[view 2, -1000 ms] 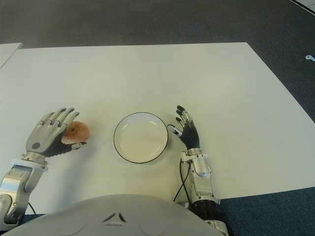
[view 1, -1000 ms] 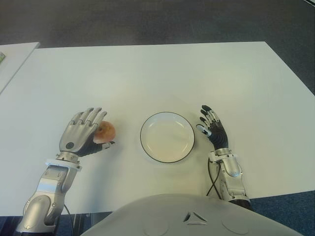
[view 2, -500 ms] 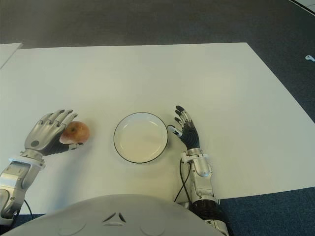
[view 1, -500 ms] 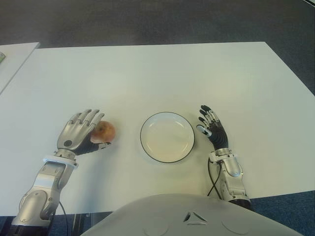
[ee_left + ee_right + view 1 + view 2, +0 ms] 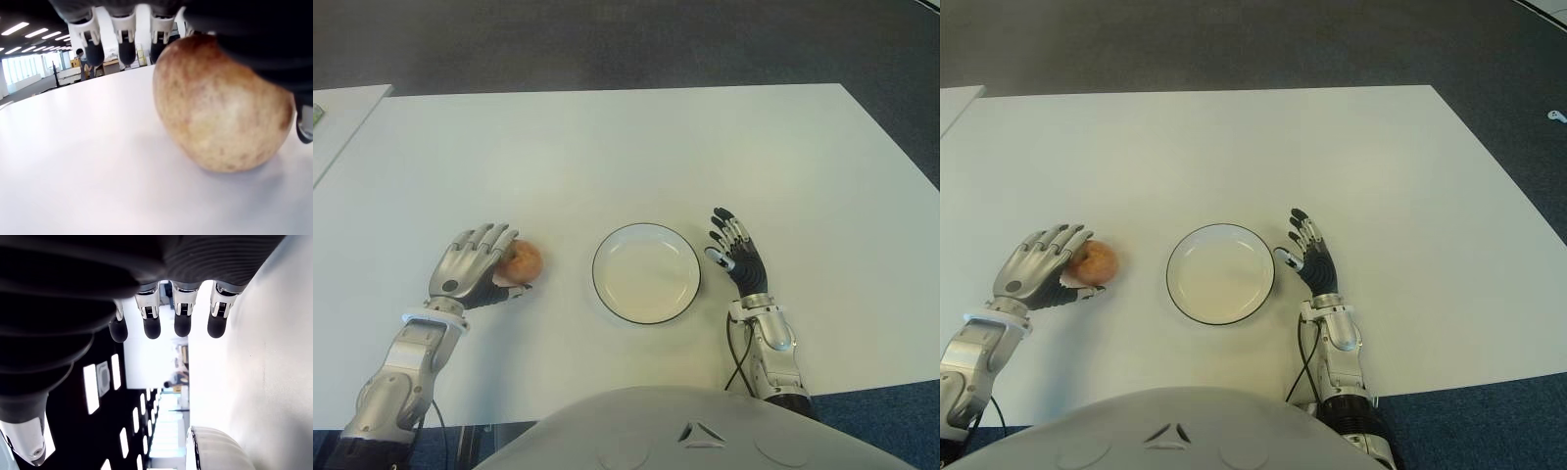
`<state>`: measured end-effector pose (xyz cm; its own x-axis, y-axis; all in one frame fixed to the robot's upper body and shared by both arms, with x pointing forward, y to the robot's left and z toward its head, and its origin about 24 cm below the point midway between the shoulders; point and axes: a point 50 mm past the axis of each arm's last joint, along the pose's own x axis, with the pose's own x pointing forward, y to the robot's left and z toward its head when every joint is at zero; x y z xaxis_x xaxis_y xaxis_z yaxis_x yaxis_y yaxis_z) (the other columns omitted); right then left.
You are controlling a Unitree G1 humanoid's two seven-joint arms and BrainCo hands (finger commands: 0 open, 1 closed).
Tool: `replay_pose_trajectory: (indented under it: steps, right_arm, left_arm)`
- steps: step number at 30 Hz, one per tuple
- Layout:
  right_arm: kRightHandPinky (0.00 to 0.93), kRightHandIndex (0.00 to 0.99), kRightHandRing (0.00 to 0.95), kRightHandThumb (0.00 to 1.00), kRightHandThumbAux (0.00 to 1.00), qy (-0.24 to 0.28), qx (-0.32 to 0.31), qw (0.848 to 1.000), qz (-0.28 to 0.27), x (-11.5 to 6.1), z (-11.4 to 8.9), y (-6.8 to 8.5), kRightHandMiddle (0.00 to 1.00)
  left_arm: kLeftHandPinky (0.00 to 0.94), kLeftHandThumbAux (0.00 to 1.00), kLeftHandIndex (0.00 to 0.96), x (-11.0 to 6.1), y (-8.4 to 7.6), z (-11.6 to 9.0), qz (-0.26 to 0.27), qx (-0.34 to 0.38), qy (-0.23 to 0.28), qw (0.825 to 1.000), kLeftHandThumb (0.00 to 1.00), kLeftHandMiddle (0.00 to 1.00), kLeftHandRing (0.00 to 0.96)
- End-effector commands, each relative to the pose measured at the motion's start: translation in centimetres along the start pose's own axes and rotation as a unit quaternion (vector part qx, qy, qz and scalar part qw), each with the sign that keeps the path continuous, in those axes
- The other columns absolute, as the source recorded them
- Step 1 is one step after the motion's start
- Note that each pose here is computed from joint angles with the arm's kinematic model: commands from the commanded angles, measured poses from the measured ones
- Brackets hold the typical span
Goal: Put the apples into the plate.
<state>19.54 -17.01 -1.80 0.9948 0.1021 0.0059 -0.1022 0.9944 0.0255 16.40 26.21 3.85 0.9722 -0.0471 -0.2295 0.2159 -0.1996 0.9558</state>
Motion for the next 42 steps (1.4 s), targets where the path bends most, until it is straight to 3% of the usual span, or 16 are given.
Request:
replay_pose_trajectory:
  steps: [1,16,20,24,26,28,33,34,37,42]
  right_arm:
    - [0.0,0.101,0.0,0.217,0.615,0.079,0.013,0.997,-0.012,-2.0,-2.9,0.0,0.048]
    - [0.0,0.106,0.0,0.222,0.613,0.075,0.013,0.997,-0.012,-2.0,-2.9,-0.1,0.051]
    - [0.0,0.119,0.0,0.233,0.612,0.075,0.016,0.997,-0.016,-2.0,-2.9,-0.2,0.048]
    - [0.0,0.122,0.0,0.238,0.612,0.075,0.017,0.997,-0.016,-2.0,-2.9,-0.3,0.05]
    - [0.0,0.123,0.0,0.239,0.61,0.075,0.017,0.997,-0.015,-2.0,-2.8,-0.3,0.054]
    - [0.002,0.124,0.004,0.241,0.606,0.075,0.017,0.997,-0.015,-2.0,-2.8,-0.4,0.058]
    - [0.009,0.136,0.006,0.247,0.601,0.074,0.023,0.997,-0.018,-2.0,-2.8,-0.5,0.06]
    - [0.014,0.142,0.008,0.251,0.6,0.073,0.024,0.997,-0.018,-2.0,-2.8,-0.5,0.061]
    - [0.02,0.157,0.012,0.262,0.595,0.072,0.029,0.997,-0.019,-2.0,-2.8,-0.5,0.062]
    - [0.013,0.158,0.01,0.267,0.594,0.072,0.032,0.997,-0.022,-2.0,-2.8,-0.5,0.061]
  left_arm:
    - [0.016,0.351,0.017,0.1,-1.0,-0.2,-0.017,-0.004,0.003,1.0,0.238,0.0,0.0]
    - [0.039,0.358,0.028,1.1,-2.0,-0.4,-0.016,-0.017,0.001,1.0,0.229,0.0,0.0]
    - [0.1,0.363,0.05,1.3,-2.4,-0.4,-0.01,-0.023,-0.002,1.0,0.243,0.029,0.023]
    - [0.166,0.383,0.087,1.3,-2.7,-0.4,-0.006,-0.028,-0.003,1.0,0.325,0.089,0.083]
    - [0.266,0.399,0.185,1.3,-2.8,-0.4,-0.002,-0.029,-0.004,1.0,0.383,0.228,0.21]
    - [0.392,0.428,0.332,1.3,-3.0,-0.5,0.004,-0.026,-0.007,1.0,0.482,0.428,0.405]
    - [0.519,0.473,0.563,1.4,-3.2,-0.5,0.038,-0.018,-0.015,0.999,0.602,0.61,0.593]
    - [0.57,0.549,0.52,1.4,-3.2,-0.5,0.045,-0.018,-0.016,0.999,0.649,0.648,0.637]
    - [0.695,0.642,0.469,1.5,-3.0,-0.2,0.066,-0.022,-0.025,0.997,0.709,0.725,0.73]
    - [0.814,0.684,0.448,1.5,-2.8,0.2,0.099,-0.049,-0.036,0.993,0.738,0.804,0.801]
